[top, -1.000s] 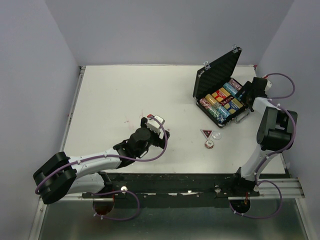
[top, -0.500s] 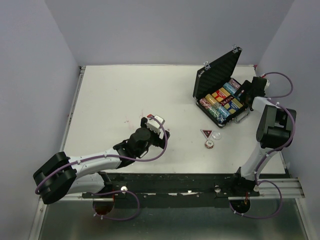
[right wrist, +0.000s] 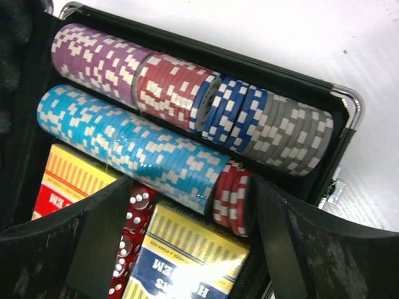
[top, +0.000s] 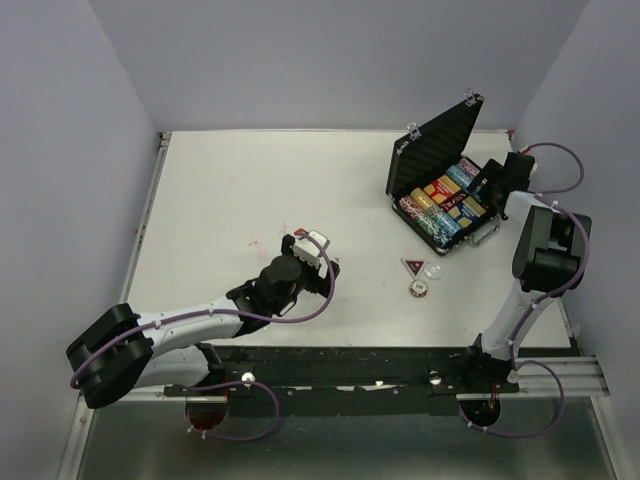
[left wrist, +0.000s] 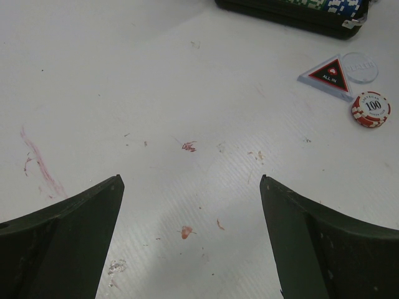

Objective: Pack up texas hold em set

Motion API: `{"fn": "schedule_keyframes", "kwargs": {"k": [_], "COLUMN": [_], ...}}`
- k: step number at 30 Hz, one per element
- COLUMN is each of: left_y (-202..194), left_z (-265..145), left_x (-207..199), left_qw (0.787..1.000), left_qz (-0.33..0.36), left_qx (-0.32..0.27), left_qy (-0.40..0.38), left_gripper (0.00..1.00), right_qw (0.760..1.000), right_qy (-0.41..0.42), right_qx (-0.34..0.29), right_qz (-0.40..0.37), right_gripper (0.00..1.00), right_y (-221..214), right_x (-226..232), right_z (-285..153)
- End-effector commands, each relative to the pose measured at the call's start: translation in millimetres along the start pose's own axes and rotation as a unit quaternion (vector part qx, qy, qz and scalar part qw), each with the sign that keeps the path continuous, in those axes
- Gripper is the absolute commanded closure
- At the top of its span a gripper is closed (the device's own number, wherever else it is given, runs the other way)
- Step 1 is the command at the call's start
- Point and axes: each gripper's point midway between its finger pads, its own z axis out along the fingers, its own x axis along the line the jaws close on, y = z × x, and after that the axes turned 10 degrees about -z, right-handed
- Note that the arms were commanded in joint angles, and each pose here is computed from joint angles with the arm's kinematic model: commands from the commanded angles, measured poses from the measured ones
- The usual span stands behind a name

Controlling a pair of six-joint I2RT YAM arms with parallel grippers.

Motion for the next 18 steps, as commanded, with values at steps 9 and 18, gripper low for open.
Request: {"fn": "schedule_keyframes", "kwargs": {"k": [9, 18], "left_y": [7.0, 7.4], "left_z": [2.2, 3.3], "left_x": [-2.6, -3.6], "left_qw": [1.000, 1.000], "left_qz": [-0.006, -0.005], "left_qx": [-0.005, -0.004], "left_qy": [0.000, -0.002], "left_gripper": [0.01, 0.01], "right_qw": [0.998, 0.998], "right_qy": [0.063, 0.053], "right_qx": [-0.012, -0.027], "right_qz": [0.012, 0.020], "right_gripper": [0.14, 0.14], "right_y": [9.3, 21.3], "right_x": [23.5, 22.7], "right_z": [0.9, -7.7]}}
